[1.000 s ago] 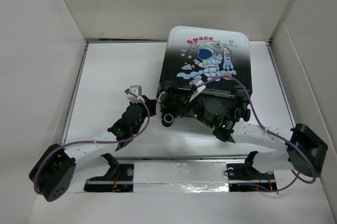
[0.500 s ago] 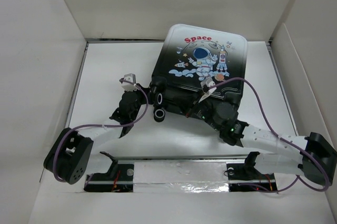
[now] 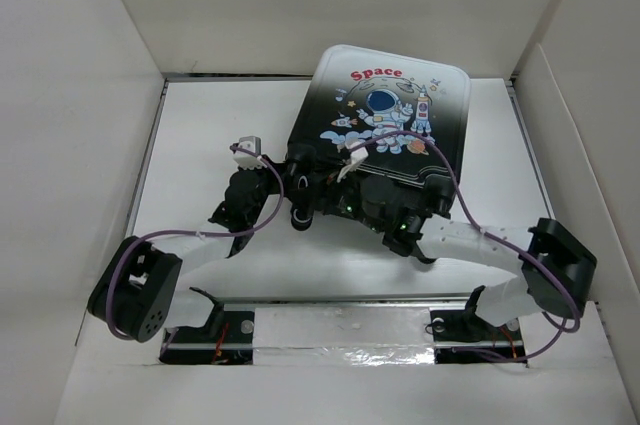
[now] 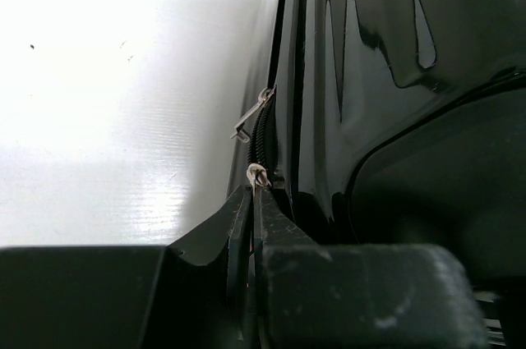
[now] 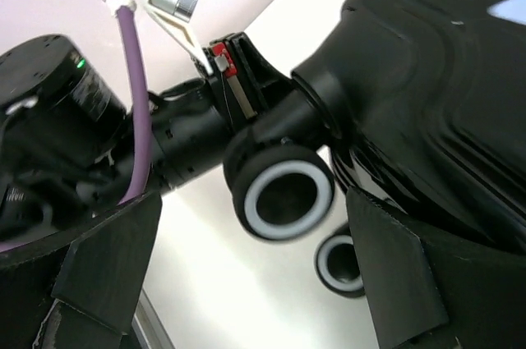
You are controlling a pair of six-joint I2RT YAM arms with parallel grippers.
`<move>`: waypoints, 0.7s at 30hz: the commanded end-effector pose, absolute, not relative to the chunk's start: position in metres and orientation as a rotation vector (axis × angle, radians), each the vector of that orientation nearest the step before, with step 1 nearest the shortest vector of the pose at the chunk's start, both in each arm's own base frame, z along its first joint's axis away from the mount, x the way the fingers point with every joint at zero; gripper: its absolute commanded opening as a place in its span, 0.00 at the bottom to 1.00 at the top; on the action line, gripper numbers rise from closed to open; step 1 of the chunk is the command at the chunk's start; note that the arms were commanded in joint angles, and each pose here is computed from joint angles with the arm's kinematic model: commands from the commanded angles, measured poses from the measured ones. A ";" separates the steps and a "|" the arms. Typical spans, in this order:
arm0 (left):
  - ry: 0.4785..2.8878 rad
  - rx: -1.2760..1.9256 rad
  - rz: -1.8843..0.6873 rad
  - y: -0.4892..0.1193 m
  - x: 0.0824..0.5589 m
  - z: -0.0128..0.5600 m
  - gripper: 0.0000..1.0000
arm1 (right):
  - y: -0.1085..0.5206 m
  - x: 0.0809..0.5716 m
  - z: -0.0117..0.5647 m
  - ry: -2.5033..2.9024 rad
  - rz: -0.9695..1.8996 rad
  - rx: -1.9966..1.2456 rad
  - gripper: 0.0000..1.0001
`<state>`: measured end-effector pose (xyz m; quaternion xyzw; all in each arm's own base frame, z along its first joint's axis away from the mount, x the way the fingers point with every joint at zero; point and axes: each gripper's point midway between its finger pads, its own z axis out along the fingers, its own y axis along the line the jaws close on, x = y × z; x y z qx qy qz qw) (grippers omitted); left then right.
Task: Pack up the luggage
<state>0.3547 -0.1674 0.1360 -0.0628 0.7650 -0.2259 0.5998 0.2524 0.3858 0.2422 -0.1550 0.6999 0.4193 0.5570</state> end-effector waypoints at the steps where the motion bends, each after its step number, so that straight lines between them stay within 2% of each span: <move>1: 1.588 -0.106 -0.640 -0.183 0.359 0.200 0.00 | 0.410 0.258 0.259 1.631 1.099 -0.315 1.00; 11: 1.581 -0.088 -0.688 -0.191 0.354 0.204 0.00 | 0.424 0.274 0.235 1.746 1.217 -0.179 1.00; 15: 1.578 -0.086 -0.689 -0.191 0.353 0.206 0.00 | 0.397 0.274 0.229 1.755 1.185 -0.083 1.00; 19: 1.574 -0.083 -0.708 -0.195 0.354 0.208 0.00 | 0.378 0.256 0.199 1.805 1.105 -0.027 0.93; 20: 1.576 -0.083 -0.712 -0.195 0.354 0.207 0.00 | 0.376 0.255 0.196 1.809 1.100 -0.018 0.86; 21: 1.571 -0.085 -0.715 -0.196 0.355 0.210 0.00 | 0.373 0.254 0.190 1.821 1.095 -0.012 0.84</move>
